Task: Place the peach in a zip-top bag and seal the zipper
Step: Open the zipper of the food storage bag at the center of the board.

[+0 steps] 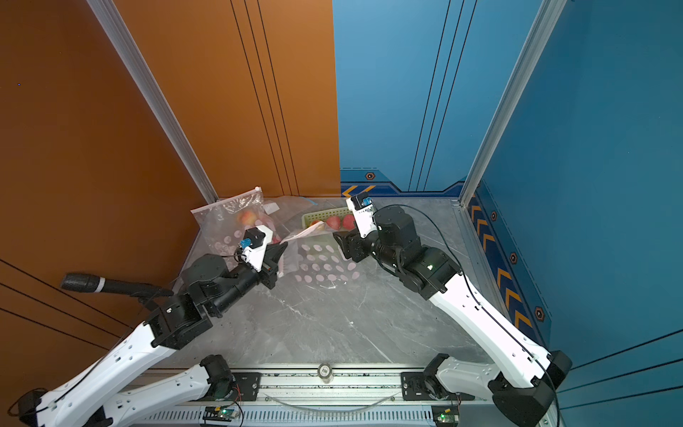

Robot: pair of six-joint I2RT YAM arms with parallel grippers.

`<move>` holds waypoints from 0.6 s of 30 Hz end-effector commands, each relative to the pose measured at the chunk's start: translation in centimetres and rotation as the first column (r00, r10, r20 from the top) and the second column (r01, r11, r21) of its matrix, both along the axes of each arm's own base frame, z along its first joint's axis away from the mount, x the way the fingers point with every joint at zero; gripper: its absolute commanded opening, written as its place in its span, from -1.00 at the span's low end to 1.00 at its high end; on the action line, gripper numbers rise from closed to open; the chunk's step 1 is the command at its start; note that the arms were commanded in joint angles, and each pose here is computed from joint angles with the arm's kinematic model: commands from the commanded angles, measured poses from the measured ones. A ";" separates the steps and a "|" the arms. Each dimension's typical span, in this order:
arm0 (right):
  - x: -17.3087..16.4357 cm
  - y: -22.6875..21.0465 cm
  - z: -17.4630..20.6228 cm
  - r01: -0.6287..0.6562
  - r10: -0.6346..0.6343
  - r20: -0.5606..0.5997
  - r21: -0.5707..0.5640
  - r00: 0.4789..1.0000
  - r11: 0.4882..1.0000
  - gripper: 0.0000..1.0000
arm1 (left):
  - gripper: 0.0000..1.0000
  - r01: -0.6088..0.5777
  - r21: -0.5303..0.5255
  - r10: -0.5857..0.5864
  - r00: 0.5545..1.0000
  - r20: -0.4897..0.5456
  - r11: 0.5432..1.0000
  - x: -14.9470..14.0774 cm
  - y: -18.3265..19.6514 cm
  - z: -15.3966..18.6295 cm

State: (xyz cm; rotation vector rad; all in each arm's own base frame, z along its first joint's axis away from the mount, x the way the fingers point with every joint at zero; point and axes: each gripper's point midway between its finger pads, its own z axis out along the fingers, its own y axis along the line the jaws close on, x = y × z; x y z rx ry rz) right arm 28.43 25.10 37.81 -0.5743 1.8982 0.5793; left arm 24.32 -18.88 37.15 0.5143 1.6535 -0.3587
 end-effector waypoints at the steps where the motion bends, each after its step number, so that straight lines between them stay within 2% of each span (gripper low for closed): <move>1: -0.5 -0.1 1.2 0.013 -0.012 -0.024 0.032 1.000 0.999 0.40 | -1.00 -0.145 -0.012 0.143 0.981 -0.134 0.989 0.0 3.7 -1.1; 4: -0.7 0.0 1.2 0.023 -0.021 -0.038 0.048 0.999 0.999 0.41 | -1.00 -0.279 -0.009 0.274 0.947 -0.168 0.960 0.2 7.1 -1.2; 10: -0.2 0.1 0.3 0.052 -0.049 -0.077 0.041 0.996 0.998 0.42 | -1.00 -0.502 0.008 0.495 0.851 -0.176 0.865 -1.1 13.5 -0.1; 15: 0.1 0.7 -0.2 0.053 -0.046 -0.109 0.058 0.993 0.997 0.41 | -1.00 -0.579 0.023 0.574 0.801 -0.171 0.815 -2.7 16.2 1.6; 18: 0.2 1.6 -0.7 0.041 -0.029 -0.141 0.087 0.990 0.995 0.39 | -1.00 -0.593 0.036 0.589 0.789 -0.176 0.805 -2.9 16.6 1.9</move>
